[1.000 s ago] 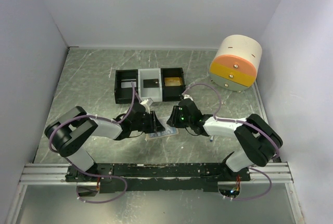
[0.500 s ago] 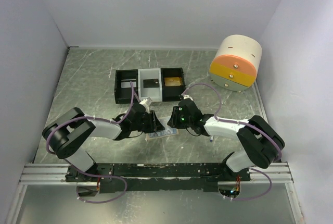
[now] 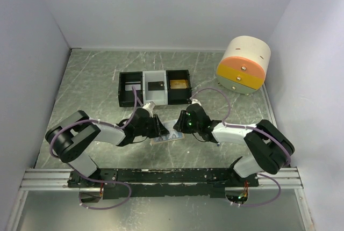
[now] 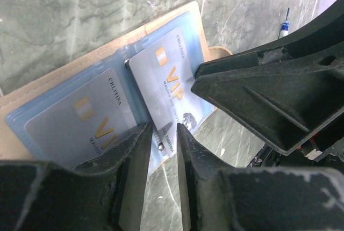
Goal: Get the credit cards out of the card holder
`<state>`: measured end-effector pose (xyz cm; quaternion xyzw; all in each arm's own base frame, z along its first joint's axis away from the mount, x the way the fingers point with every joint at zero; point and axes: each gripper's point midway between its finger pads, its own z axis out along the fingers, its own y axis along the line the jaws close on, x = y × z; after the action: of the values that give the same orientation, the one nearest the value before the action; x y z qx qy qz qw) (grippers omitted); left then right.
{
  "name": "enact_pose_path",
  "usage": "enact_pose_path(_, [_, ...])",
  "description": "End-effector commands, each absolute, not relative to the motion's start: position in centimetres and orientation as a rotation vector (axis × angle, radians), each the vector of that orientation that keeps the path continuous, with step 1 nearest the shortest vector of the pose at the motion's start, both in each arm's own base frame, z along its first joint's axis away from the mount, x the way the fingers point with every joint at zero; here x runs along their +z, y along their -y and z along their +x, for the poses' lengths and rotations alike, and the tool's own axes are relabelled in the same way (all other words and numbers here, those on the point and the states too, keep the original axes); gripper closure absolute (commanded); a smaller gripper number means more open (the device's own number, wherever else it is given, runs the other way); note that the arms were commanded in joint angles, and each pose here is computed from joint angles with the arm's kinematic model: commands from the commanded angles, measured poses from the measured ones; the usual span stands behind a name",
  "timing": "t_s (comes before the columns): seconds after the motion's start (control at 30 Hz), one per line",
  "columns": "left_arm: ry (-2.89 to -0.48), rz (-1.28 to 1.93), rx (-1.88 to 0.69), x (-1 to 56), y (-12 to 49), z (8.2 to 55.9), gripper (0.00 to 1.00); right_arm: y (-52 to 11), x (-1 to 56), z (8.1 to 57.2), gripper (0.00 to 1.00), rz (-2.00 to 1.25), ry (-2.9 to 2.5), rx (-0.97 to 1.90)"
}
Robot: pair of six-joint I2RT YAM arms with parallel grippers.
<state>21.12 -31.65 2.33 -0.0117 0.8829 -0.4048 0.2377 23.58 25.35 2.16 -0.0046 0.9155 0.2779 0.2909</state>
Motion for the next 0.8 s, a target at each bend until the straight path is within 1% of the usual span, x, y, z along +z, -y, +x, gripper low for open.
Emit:
enact_pose_path(0.0, [-2.379, -0.114, -1.143, 1.9, 31.4, 21.1, 0.64, -22.1, -2.2, 20.1, 0.72, 0.025, -2.616, 0.601])
enact_pose_path(0.23, [-2.348, -0.103, -1.209, 2.5, 32.6, 21.5, 0.65, -22.3, -1.9, 20.0, 0.73, 0.022, -2.611, 0.624])
enact_pose_path(0.37, [-2.332, -0.112, -1.219, 2.7, 32.7, 21.7, 0.69, -22.4, -2.0, 19.9, 0.73, 0.017, -2.615, 0.633])
enact_pose_path(0.57, [-2.328, -0.112, -1.229, 2.9, 32.7, 21.6, 0.82, -22.5, -2.0, 19.9, 0.74, 0.015, -2.611, 0.639])
enact_pose_path(0.6, [-2.328, -0.109, -1.228, 2.9, 32.7, 21.6, 0.85, -22.4, -1.9, 20.0, 0.74, 0.017, -2.61, 0.636])
enact_pose_path(0.7, [-2.338, -0.1, -1.219, 2.8, 32.6, 21.5, 0.92, -22.3, -1.7, 20.3, 0.74, 0.021, -2.603, 0.625])
enact_pose_path(0.77, [-2.346, -0.094, -1.205, 2.8, 32.5, 21.4, 0.93, -22.3, -1.5, 20.5, 0.73, 0.026, -2.597, 0.62])
